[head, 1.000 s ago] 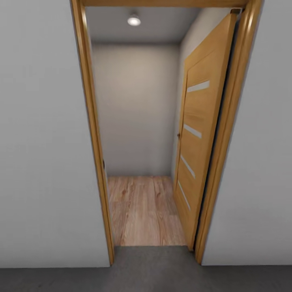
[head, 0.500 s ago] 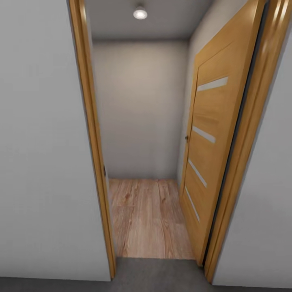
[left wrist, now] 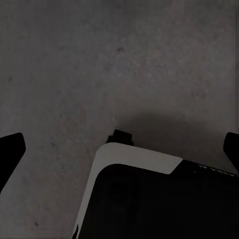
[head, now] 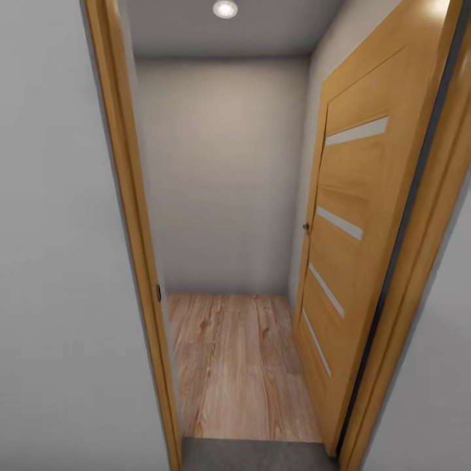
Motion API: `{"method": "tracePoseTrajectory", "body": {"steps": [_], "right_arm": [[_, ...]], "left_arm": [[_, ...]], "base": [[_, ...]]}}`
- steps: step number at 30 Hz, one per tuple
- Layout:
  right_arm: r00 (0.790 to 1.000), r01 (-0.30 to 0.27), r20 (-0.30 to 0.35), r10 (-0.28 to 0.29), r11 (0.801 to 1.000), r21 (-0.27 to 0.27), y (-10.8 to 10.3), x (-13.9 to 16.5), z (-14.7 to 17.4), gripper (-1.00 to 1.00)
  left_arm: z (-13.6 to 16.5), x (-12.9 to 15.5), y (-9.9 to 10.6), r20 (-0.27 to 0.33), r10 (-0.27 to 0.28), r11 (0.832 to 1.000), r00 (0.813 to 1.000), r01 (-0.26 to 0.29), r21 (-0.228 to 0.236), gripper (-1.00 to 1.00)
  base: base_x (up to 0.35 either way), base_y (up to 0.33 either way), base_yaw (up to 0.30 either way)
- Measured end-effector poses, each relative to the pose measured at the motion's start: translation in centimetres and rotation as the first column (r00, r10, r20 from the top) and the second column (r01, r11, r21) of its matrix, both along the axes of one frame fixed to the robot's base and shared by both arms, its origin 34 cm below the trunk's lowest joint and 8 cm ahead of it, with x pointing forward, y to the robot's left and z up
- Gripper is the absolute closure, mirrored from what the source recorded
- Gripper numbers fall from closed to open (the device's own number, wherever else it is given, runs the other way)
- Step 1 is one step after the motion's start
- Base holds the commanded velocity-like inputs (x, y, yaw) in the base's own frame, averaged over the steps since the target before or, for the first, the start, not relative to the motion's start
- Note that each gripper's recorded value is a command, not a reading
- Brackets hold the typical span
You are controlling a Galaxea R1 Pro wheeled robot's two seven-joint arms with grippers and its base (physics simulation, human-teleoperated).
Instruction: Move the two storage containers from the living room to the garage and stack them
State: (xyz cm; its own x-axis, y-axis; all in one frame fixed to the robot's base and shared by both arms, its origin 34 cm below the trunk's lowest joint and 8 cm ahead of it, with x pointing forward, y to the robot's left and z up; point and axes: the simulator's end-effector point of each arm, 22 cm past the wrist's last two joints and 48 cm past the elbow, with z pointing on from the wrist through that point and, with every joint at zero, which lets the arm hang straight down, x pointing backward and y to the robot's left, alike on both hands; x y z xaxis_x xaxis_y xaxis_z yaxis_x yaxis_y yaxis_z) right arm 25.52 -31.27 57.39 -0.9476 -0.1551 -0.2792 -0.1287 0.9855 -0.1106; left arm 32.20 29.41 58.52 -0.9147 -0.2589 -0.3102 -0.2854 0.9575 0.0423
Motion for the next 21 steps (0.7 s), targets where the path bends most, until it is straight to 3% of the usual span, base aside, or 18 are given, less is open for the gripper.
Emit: {"method": "tracePoseTrajectory", "body": {"steps": [11, 21], "right_arm": [[1.000, 0.000, 0.001, 0.000, 1.000, 0.000, 0.00, 0.03, 0.01, -1.00], [1.000, 0.000, 0.001, 0.000, 1.000, 0.000, 0.00, 0.05, -0.01, -1.00]], "left_arm": [[0.02, 0.07, -0.06, 0.003, 0.000, 1.000, 1.000, 0.000, 0.002, -1.00], [0.04, 0.18, -0.08, 0.007, 0.000, 1.000, 1.000, 0.000, 0.004, -1.00]], "base": [[0.301, 0.000, 0.000], [0.048, -0.056, 0.000]]}}
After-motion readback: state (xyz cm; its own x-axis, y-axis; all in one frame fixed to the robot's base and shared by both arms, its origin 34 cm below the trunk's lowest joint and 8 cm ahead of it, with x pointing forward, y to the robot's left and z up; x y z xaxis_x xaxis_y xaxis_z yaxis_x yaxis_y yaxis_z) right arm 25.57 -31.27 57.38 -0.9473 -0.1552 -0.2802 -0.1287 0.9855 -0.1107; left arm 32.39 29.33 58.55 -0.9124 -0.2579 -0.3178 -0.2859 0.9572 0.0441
